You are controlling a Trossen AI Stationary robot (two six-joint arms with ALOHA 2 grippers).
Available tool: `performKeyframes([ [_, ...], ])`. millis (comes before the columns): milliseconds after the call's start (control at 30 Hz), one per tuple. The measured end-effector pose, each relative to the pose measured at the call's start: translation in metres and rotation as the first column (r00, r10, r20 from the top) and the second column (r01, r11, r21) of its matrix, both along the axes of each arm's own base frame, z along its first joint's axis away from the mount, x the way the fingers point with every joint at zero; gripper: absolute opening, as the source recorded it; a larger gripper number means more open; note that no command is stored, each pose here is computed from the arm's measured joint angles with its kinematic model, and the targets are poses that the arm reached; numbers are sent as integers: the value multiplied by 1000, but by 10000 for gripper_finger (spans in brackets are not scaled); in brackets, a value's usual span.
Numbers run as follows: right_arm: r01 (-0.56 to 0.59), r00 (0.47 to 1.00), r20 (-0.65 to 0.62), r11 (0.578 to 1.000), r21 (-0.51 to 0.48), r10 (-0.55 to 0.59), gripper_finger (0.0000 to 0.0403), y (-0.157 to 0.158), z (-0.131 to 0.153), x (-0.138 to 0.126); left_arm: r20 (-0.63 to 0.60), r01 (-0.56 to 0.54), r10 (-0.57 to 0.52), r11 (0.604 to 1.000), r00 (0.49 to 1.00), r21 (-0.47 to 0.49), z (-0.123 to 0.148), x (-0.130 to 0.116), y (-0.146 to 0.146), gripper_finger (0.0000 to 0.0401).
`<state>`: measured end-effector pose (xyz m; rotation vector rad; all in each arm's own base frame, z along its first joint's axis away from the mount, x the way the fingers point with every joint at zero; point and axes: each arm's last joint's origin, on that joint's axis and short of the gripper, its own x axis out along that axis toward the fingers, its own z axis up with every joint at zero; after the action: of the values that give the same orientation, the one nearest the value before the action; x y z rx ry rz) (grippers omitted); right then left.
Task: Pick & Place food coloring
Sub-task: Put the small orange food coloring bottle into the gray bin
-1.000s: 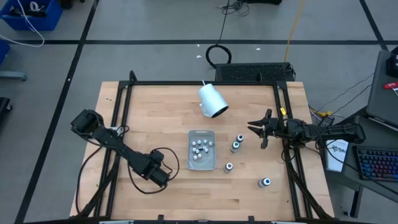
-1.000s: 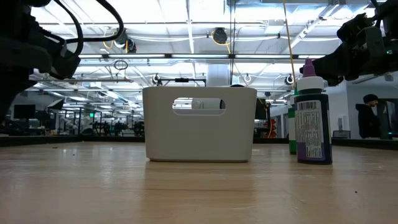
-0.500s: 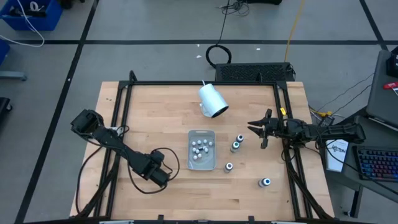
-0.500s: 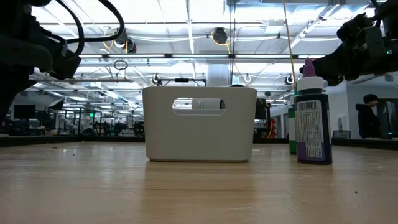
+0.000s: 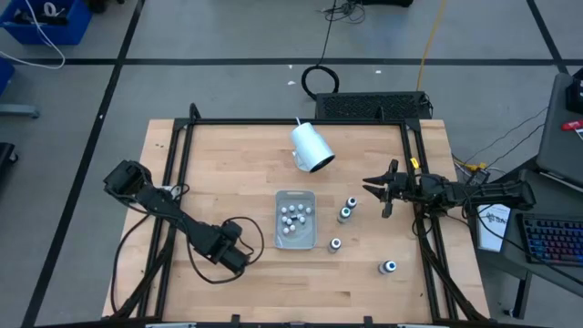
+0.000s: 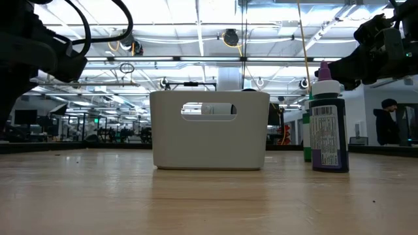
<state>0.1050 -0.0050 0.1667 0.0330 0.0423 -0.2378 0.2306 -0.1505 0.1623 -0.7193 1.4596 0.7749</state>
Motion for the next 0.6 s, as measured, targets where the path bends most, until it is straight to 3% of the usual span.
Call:
performKeyframes([
  [100,0,1000,0,1000,0,0,77,0,0,0,12,53,-54,998,998,17,0,1,0,63],
  [267,0,1000,0,1000,0,0,77,0,0,0,82,235,-243,967,967,95,12,14,3,63],
  [433,0,1000,0,1000,0,0,77,0,0,0,124,387,-405,910,906,149,59,42,11,63],
  [600,0,1000,0,1000,0,0,77,0,0,0,229,492,-550,829,803,266,111,77,37,63],
])
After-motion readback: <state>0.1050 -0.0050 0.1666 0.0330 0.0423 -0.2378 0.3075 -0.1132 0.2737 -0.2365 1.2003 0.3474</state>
